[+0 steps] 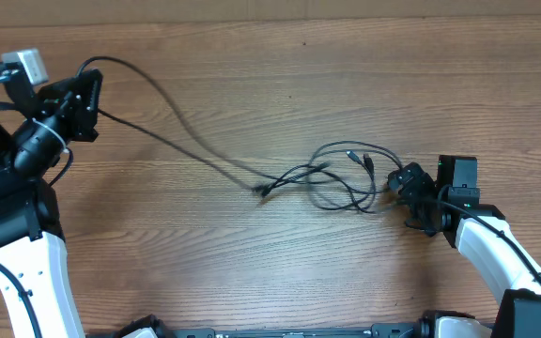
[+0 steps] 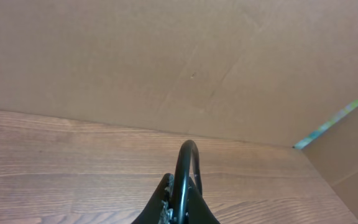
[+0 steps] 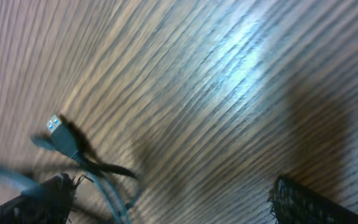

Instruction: Untangle cables

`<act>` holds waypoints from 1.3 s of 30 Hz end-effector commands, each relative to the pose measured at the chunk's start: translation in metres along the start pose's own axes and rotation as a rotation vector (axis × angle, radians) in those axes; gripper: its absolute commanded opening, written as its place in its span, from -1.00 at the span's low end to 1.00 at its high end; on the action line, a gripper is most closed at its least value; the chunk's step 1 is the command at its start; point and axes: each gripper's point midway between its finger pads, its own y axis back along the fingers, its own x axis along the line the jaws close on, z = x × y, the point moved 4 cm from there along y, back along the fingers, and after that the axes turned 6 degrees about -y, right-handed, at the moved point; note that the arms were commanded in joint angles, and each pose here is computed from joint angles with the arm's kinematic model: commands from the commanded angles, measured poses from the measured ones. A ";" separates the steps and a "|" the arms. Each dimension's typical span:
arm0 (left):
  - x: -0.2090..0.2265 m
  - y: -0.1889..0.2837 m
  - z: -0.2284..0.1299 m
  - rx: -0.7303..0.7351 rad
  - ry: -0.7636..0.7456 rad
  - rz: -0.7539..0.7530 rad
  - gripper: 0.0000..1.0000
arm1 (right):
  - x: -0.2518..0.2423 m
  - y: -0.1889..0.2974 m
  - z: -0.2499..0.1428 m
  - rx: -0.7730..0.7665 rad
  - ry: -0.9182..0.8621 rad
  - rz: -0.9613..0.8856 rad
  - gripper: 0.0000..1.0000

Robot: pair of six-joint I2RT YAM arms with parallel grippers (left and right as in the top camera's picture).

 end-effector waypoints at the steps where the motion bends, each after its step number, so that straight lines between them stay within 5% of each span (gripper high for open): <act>1: -0.013 0.010 0.014 -0.037 -0.068 -0.030 -0.91 | 0.021 0.007 0.001 0.054 0.139 0.103 1.00; 13: -0.060 0.014 0.001 0.037 -0.066 -0.367 -0.91 | 0.115 0.078 -0.025 0.226 0.485 0.674 1.00; 19: -0.084 0.004 -0.005 0.069 -0.052 -0.442 -0.91 | 0.135 0.062 -0.064 0.177 0.633 0.589 1.00; 28: -0.100 -0.004 -0.013 0.096 -0.057 -0.474 -0.91 | 0.145 0.010 -0.094 -0.176 0.841 0.262 0.99; 39: -0.091 -0.007 -0.025 0.150 0.017 -0.415 -0.91 | 0.140 -0.026 -0.117 -0.140 0.974 0.224 0.99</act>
